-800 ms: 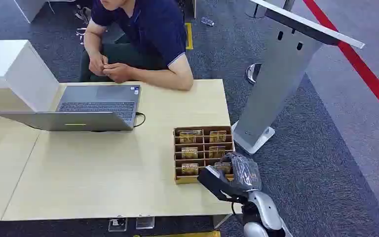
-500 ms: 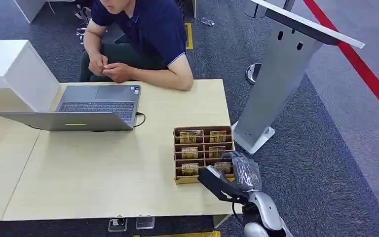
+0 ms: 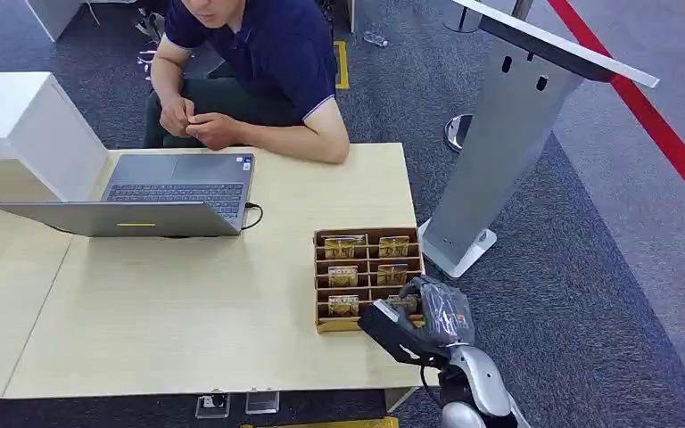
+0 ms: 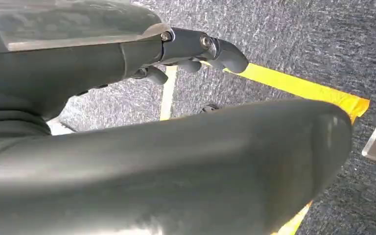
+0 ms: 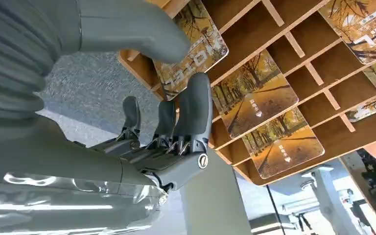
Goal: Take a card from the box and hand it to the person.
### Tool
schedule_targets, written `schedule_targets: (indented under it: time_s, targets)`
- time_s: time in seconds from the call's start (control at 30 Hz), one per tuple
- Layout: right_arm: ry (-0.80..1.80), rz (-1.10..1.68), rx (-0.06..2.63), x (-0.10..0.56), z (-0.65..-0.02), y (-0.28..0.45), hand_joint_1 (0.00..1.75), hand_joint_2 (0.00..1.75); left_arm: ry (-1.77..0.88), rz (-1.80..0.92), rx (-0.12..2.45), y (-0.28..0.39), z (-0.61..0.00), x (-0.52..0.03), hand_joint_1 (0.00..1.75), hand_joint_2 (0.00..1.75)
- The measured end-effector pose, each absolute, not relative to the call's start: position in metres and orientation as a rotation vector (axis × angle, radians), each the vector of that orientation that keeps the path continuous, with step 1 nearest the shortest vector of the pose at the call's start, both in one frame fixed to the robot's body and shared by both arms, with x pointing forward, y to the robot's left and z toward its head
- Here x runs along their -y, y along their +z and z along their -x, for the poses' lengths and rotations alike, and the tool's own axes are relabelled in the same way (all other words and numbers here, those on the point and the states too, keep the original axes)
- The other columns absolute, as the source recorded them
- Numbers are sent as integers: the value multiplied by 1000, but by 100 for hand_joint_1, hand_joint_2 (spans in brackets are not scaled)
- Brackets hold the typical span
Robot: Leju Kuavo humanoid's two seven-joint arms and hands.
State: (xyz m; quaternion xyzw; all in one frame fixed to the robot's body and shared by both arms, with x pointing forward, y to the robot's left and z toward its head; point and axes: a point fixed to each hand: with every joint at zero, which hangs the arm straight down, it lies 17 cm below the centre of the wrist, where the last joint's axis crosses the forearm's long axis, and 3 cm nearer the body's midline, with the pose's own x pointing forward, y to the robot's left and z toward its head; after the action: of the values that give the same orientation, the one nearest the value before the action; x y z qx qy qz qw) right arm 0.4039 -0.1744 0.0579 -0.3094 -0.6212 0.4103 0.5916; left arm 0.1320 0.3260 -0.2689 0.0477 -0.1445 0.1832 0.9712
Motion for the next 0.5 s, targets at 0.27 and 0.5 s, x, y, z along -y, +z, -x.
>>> schedule_targets:
  time_s: [0.27,0.5]
  targets:
    - [954,719,1446,174,-404,58,175,175,370,-96,292,-269,-132,-326,0,0]
    - [953,718,1446,174,-404,58,175,175,370,-96,292,-269,-132,-326,0,0]
